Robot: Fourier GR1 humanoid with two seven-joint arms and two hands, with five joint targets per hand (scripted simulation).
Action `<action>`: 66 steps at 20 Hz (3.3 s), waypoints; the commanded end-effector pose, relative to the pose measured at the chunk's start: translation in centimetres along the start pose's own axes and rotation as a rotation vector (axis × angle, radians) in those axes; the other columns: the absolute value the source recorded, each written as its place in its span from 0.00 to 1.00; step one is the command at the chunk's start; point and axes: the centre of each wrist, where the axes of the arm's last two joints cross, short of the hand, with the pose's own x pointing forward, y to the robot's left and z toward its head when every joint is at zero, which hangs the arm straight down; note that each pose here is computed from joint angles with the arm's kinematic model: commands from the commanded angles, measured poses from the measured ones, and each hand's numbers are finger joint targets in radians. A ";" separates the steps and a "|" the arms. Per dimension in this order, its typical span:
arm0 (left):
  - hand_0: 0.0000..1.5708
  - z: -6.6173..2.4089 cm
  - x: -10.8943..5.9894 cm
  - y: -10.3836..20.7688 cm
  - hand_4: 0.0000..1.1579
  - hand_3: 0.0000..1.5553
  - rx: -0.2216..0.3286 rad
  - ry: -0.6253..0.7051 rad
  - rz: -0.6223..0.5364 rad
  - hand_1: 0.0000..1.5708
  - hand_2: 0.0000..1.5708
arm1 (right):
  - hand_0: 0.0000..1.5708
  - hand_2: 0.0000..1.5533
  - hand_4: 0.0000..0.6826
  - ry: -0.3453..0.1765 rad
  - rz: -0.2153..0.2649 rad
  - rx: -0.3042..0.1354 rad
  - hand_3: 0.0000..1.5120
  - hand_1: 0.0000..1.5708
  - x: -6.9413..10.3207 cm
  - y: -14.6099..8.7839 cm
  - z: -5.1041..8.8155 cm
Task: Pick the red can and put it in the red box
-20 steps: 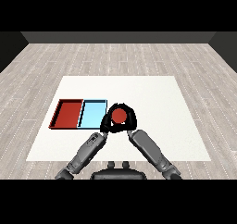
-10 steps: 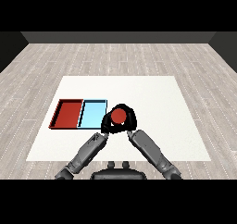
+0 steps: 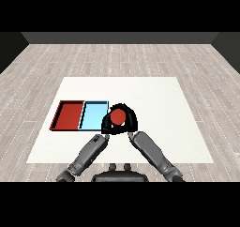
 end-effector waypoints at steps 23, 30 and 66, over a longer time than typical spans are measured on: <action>1.00 -1.01 0.8 0.2 0.98 0.93 0.069 -0.063 -0.054 1.00 1.00 | 0.00 0.00 0.00 0.054 -0.016 -0.063 0.00 0.00 2.2 -3.3 2.1; 1.00 -3.78 2.7 4.2 0.97 0.95 0.118 -0.092 -0.081 1.00 1.00 | 0.00 0.00 0.00 0.005 -0.021 -0.099 0.00 0.00 3.9 -9.3 5.0; 0.59 -1.47 -3.3 30.6 0.62 0.00 0.435 0.819 -0.871 0.59 0.56 | 0.00 0.00 0.00 0.094 0.071 -0.262 0.00 0.00 -0.5 -18.2 7.7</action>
